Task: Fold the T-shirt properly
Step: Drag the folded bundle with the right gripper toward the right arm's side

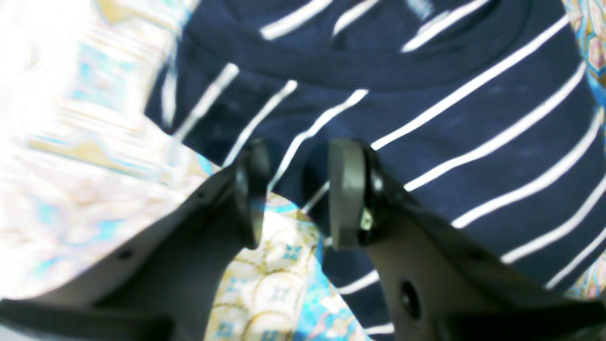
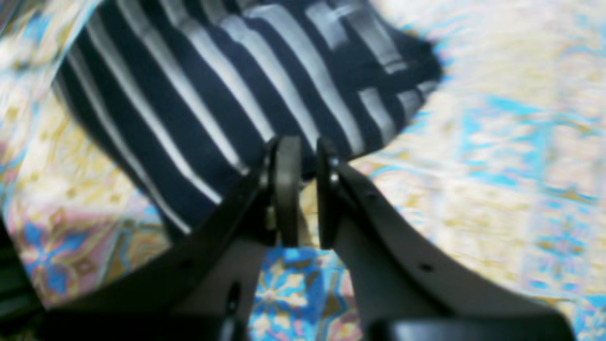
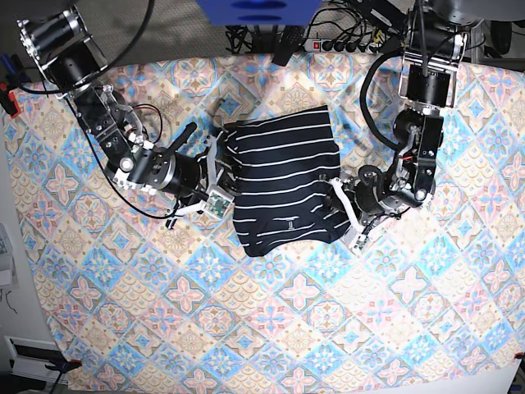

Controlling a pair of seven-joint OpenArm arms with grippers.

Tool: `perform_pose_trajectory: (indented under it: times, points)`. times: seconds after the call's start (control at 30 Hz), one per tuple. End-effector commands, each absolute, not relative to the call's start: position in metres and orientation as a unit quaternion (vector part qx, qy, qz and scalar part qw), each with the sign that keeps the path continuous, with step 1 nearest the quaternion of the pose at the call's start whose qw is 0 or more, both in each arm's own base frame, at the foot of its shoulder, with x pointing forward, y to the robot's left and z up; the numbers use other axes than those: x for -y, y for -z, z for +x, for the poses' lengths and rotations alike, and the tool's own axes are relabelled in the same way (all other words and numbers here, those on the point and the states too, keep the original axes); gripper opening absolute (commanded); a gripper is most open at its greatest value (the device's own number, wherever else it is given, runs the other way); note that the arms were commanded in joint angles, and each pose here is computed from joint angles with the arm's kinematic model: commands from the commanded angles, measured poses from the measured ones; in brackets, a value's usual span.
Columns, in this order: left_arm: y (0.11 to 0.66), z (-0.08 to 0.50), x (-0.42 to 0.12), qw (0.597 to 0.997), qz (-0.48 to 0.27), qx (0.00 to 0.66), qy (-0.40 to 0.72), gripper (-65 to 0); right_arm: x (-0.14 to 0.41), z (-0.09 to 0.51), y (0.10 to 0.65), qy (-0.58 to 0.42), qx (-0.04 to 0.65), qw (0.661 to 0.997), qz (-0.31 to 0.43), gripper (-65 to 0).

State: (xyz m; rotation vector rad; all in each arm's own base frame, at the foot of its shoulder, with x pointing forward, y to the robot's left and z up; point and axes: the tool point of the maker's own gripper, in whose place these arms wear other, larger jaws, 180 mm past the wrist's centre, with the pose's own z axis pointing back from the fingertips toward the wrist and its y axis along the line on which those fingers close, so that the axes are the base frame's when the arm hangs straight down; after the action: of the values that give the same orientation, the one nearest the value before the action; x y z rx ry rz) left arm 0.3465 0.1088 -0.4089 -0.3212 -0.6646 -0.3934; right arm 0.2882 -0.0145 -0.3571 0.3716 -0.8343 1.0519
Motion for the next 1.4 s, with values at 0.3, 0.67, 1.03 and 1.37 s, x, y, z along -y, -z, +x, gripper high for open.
perform_pose_trajectory:
  times: [0.3,0.67,1.03,1.37]
  points:
    - [0.367,0.308,-0.247,0.920,-0.063,0.387,0.029,-43.7,-0.100,0.287,0.332,-0.439,0.422,0.735,0.299,-58.7]
    - [0.371,0.250,-0.292,0.918,-0.028,0.387,-0.080,-43.7,-0.155,0.287,0.388,-0.392,0.350,0.773,0.356,-58.7]
    - [0.374,0.252,-0.282,0.915,-0.045,0.390,-0.088,-43.7,-0.127,0.275,0.471,-0.318,0.291,0.829,0.357,-58.7]
    - [0.371,0.254,-0.277,0.910,-0.062,0.398,-0.094,-43.7,-0.007,0.315,0.500,-0.263,0.304,0.875,0.271,-58.7]
